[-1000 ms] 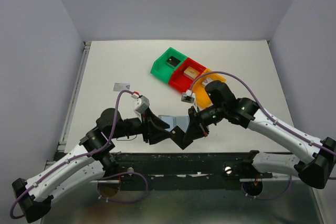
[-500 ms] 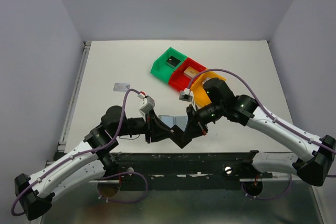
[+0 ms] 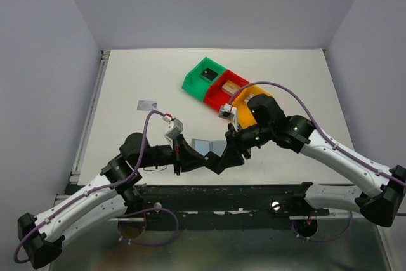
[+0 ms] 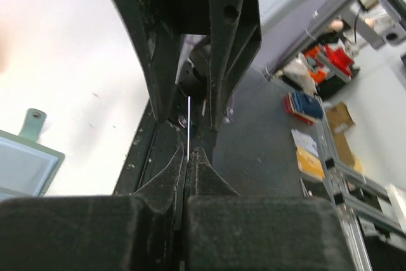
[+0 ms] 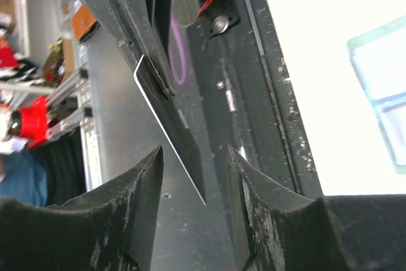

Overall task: Take the credit cards out of the card holder
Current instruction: Remove the credit card from the card holder.

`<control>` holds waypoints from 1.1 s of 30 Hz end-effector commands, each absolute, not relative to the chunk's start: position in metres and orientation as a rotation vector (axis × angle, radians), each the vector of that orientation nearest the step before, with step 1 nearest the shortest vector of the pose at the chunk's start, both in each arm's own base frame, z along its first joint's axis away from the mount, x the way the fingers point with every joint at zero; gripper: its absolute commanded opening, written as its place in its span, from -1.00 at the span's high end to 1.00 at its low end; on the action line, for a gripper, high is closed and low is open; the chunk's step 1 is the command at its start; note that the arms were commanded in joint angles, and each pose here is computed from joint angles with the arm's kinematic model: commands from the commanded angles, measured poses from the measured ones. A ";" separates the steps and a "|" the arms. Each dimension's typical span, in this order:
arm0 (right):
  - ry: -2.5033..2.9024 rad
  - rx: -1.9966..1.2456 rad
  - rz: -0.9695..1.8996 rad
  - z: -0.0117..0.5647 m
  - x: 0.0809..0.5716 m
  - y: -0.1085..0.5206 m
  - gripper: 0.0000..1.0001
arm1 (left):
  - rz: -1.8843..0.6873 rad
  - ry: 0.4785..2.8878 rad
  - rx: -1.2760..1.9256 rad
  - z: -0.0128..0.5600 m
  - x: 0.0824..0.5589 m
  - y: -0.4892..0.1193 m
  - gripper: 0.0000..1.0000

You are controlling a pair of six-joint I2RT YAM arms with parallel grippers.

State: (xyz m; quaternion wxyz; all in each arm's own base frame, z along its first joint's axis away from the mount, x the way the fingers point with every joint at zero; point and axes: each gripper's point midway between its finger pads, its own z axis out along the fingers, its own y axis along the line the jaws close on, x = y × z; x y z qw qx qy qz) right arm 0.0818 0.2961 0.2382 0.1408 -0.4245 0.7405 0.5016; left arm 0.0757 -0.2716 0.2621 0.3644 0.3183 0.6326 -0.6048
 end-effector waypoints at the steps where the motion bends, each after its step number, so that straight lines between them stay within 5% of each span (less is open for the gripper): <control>1: 2.069 -0.963 1.280 0.258 0.115 0.296 -0.13 | -1.514 1.556 0.524 0.276 0.103 -0.259 1.00; 7: 1.951 -0.687 1.352 0.278 0.131 0.301 -0.23 | -1.527 1.354 0.145 0.296 0.129 -0.226 1.00; 21: 1.791 -0.492 1.601 0.290 0.143 0.327 -0.22 | -1.541 1.282 0.068 0.284 0.130 -0.213 1.00; 33: 1.797 -0.544 1.634 0.289 0.143 0.339 0.25 | -1.579 1.273 0.072 0.283 0.126 -0.215 1.00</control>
